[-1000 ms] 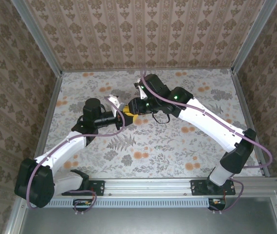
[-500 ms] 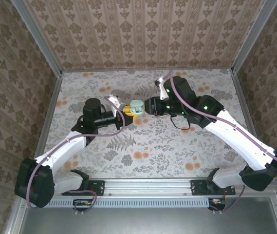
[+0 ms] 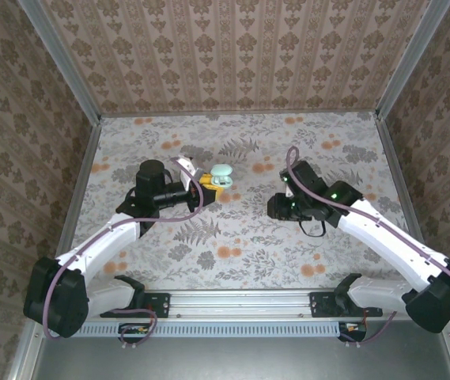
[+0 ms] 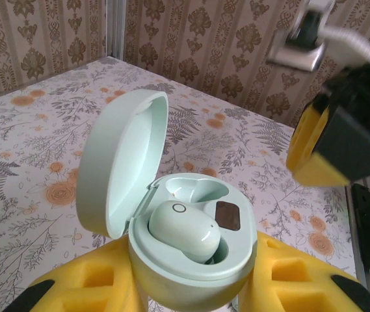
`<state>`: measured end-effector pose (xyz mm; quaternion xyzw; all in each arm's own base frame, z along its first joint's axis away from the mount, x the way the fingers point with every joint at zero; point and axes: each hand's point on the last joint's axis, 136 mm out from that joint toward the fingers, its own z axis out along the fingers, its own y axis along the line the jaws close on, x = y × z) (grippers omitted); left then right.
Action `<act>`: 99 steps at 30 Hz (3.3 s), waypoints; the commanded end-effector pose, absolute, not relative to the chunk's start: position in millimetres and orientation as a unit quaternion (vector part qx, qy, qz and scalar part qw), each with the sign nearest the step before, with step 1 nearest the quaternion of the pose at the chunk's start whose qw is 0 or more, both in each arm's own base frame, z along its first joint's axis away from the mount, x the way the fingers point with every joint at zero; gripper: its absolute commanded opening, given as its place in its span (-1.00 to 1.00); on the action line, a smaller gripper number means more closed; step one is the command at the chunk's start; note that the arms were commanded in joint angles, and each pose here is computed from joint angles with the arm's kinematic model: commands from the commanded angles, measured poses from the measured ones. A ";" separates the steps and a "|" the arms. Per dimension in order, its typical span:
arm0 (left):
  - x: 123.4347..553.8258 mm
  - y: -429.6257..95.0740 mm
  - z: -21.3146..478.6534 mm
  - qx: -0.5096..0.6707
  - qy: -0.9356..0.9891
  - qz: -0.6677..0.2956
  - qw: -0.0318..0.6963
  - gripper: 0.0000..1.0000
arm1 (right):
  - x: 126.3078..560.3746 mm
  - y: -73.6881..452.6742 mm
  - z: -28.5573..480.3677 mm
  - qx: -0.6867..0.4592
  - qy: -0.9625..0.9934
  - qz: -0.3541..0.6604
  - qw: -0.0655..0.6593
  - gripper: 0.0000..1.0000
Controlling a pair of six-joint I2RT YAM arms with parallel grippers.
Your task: Insert the wireless bluetooth earbuds into the charging case
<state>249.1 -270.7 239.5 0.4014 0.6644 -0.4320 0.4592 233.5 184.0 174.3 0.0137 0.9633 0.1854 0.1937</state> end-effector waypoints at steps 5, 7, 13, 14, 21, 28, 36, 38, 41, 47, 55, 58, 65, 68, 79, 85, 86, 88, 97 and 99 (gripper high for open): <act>245.9 -263.8 256.2 0.411 0.651 -0.412 0.487 -0.55 | 231.9 193.9 132.5 0.014 0.974 0.148 0.168 -0.35; 244.0 -262.3 255.2 0.412 0.653 -0.408 0.487 -0.55 | 230.4 194.2 120.6 0.006 0.981 0.116 0.159 -0.35; 238.7 -256.6 251.9 0.414 0.661 -0.397 0.485 -0.55 | 224.3 214.7 85.6 -0.021 0.989 0.080 0.124 -0.35; 237.7 -255.5 251.9 0.414 0.661 -0.395 0.485 -0.55 | 223.0 219.4 80.0 -0.025 0.990 0.079 0.118 -0.36; 235.4 -250.7 253.9 0.412 0.663 -0.387 0.491 -0.55 | 219.1 242.4 59.3 -0.050 0.992 0.060 0.094 -0.39; 233.5 -249.2 255.9 0.415 0.662 -0.384 0.492 -0.55 | 220.2 243.2 46.3 -0.059 0.994 0.038 0.084 -0.43; 233.0 -247.9 257.0 0.415 0.662 -0.382 0.494 -0.55 | 223.9 244.9 40.2 -0.067 0.994 0.024 0.078 -0.43; 233.2 -248.0 257.3 0.414 0.662 -0.382 0.494 -0.55 | 223.9 245.0 37.8 -0.068 0.995 0.020 0.075 -0.43; 233.2 -247.4 257.8 0.414 0.662 -0.382 0.494 -0.55 | 224.0 244.2 35.6 -0.069 0.995 0.015 0.073 -0.43; 233.8 -247.9 257.7 0.415 0.662 -0.381 0.494 -0.55 | 224.8 240.5 35.2 -0.069 0.995 0.005 0.075 -0.39; 234.0 -247.9 257.8 0.414 0.663 -0.382 0.493 -0.55 | 223.5 236.9 29.7 -0.068 0.995 -0.005 0.071 -0.37; 233.6 -247.7 258.6 0.415 0.662 -0.382 0.494 -0.55 | 223.3 237.3 27.2 -0.069 0.995 -0.005 0.068 -0.37; 232.6 -247.7 257.3 0.415 0.663 -0.383 0.491 -0.55 | 224.0 238.6 20.9 -0.071 0.996 -0.012 0.062 -0.37; 232.3 -247.2 256.7 0.414 0.664 -0.382 0.491 -0.55 | 223.7 239.1 19.3 -0.073 0.995 -0.013 0.059 -0.37; 232.3 -247.4 260.1 0.414 0.662 -0.383 0.494 -0.55 | 220.4 235.4 14.3 -0.075 0.996 -0.020 0.050 -0.42; 232.0 -247.6 260.3 0.414 0.662 -0.384 0.493 -0.55 | 221.7 232.8 23.1 -0.074 0.995 -0.017 0.062 -0.55; 232.0 -247.6 260.4 0.414 0.662 -0.384 0.493 -0.55 | 221.8 232.3 25.3 -0.074 0.995 -0.016 0.065 -0.57; 232.1 -247.6 260.9 0.413 0.662 -0.385 0.493 -0.55 | 222.8 231.4 31.8 -0.071 0.995 -0.010 0.073 -0.59; 230.2 -249.6 263.1 0.417 0.657 -0.391 0.492 -0.54 | 231.3 223.9 78.8 -0.048 0.990 0.037 0.125 -0.61; 229.4 -251.3 263.2 0.419 0.654 -0.396 0.489 -0.54 | 234.8 222.4 95.0 -0.041 0.987 0.055 0.143 -0.61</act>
